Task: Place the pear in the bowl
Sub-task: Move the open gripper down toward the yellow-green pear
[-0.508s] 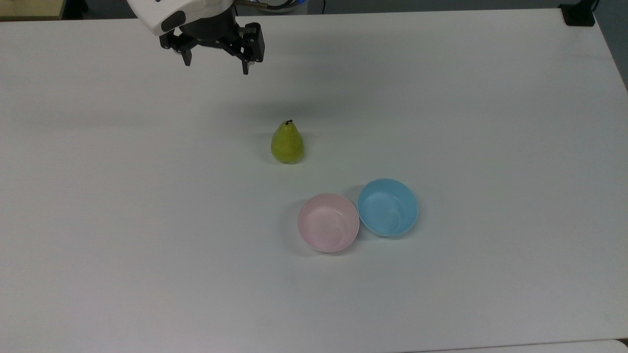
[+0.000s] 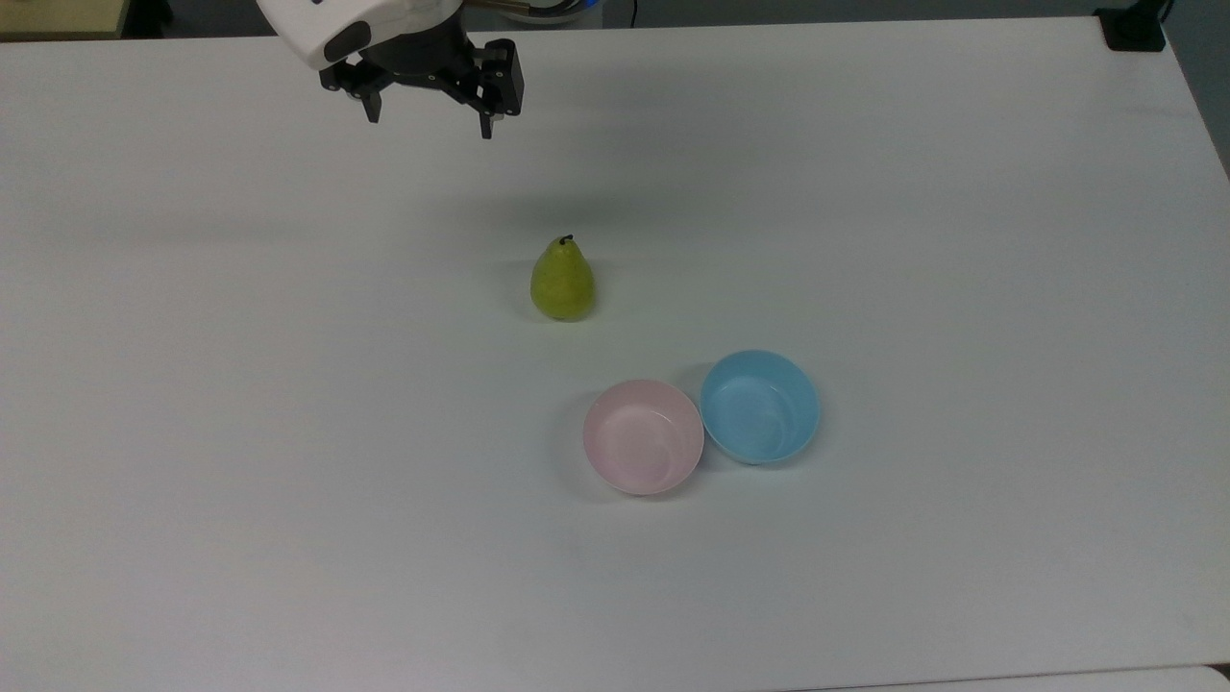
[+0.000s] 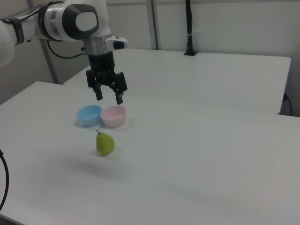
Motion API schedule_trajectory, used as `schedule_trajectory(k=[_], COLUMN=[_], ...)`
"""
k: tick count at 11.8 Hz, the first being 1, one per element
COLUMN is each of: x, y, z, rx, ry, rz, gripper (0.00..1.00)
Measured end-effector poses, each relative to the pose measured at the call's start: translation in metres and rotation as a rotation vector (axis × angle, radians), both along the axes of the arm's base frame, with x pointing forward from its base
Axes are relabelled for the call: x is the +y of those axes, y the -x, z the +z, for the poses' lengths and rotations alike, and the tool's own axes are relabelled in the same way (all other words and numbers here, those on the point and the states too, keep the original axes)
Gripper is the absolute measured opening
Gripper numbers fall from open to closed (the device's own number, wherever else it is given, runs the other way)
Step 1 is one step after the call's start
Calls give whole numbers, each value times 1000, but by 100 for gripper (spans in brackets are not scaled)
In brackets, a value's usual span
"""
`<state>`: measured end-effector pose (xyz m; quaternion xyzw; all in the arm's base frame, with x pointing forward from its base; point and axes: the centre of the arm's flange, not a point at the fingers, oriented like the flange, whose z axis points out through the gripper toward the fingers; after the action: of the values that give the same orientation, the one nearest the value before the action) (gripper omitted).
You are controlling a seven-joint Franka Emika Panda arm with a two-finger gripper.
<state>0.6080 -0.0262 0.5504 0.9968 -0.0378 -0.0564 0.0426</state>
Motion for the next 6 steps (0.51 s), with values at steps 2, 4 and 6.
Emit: schedule_trajectory(k=[2,4,6], x=[4,12,37], y=[0,-1,-9], z=[-3,-18,-44], rx=[7,37,65], ry=[-2,-4,-5], rz=[10,35,94], gripper=[100,100,100])
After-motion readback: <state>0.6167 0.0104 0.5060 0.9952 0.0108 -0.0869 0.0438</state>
